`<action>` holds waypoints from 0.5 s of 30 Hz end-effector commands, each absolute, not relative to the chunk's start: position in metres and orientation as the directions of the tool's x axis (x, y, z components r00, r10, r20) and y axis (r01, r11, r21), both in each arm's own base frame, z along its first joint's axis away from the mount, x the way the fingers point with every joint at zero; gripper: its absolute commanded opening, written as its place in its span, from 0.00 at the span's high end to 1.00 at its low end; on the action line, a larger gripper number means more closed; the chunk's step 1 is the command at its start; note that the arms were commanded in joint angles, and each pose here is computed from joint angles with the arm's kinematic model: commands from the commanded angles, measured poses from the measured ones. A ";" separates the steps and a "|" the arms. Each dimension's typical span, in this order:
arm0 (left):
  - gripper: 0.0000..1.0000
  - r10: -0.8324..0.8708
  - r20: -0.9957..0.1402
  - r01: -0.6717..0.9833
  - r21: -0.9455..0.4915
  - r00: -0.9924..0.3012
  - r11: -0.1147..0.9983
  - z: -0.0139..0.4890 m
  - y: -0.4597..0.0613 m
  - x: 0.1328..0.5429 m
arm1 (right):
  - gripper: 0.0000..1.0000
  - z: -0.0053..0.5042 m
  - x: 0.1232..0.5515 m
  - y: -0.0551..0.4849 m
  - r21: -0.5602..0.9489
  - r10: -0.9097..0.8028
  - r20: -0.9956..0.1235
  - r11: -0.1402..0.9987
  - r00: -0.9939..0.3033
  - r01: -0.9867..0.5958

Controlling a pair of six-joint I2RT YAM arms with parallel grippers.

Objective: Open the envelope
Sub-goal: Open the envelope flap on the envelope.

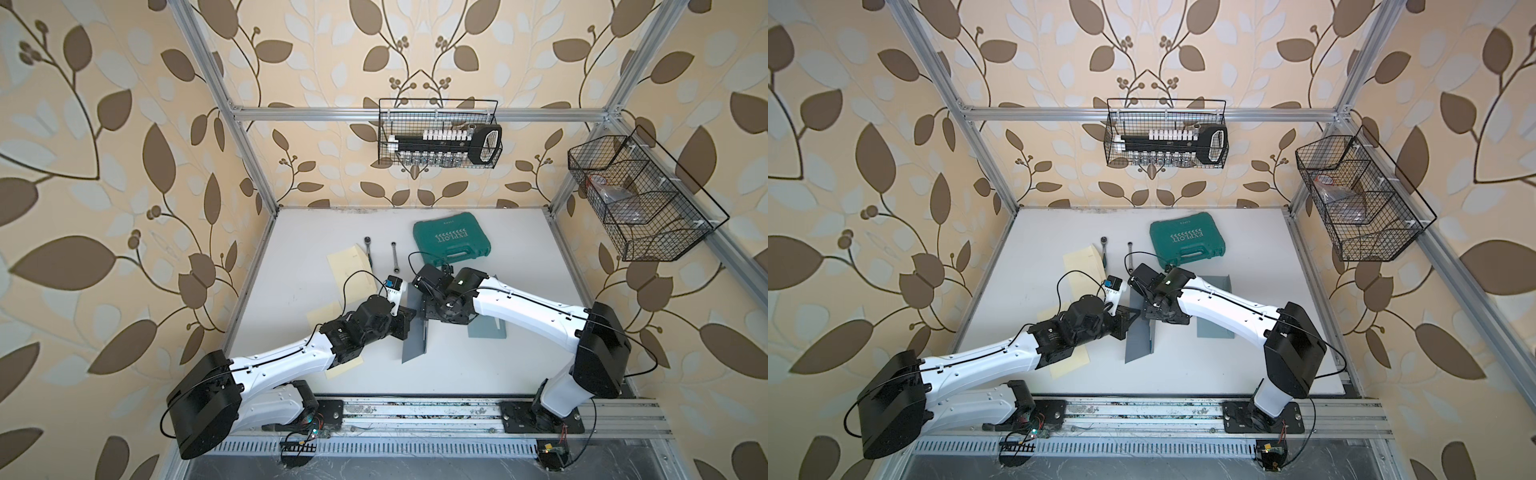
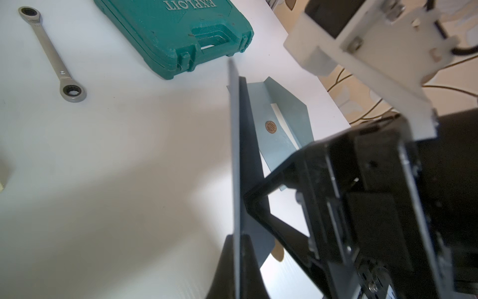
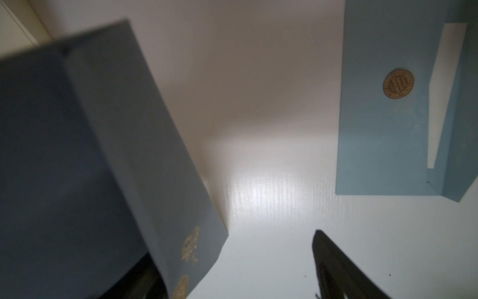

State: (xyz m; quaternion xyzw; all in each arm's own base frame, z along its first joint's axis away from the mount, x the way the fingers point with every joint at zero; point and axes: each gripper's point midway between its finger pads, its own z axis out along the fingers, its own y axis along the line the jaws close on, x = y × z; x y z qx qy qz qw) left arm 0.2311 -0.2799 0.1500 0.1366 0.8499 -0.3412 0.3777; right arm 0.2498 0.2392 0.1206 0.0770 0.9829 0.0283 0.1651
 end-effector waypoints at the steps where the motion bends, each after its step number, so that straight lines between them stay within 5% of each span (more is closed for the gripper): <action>1: 1.00 -0.082 -0.758 0.486 -0.493 -0.647 0.722 0.175 -0.282 0.238 | 0.18 0.138 0.252 0.231 0.123 0.152 -0.392 0.986 -0.907 0.113; 8: 1.00 -0.147 -0.758 0.417 -0.498 -0.636 0.761 0.189 -0.267 0.244 | 0.17 0.157 0.253 0.204 0.178 0.195 -0.506 0.977 -0.840 0.119; 15: 1.00 -0.254 -0.755 0.322 -0.523 -0.605 0.789 0.217 -0.246 0.251 | 0.14 0.193 0.244 0.236 0.499 0.226 -0.635 0.850 -0.738 -0.169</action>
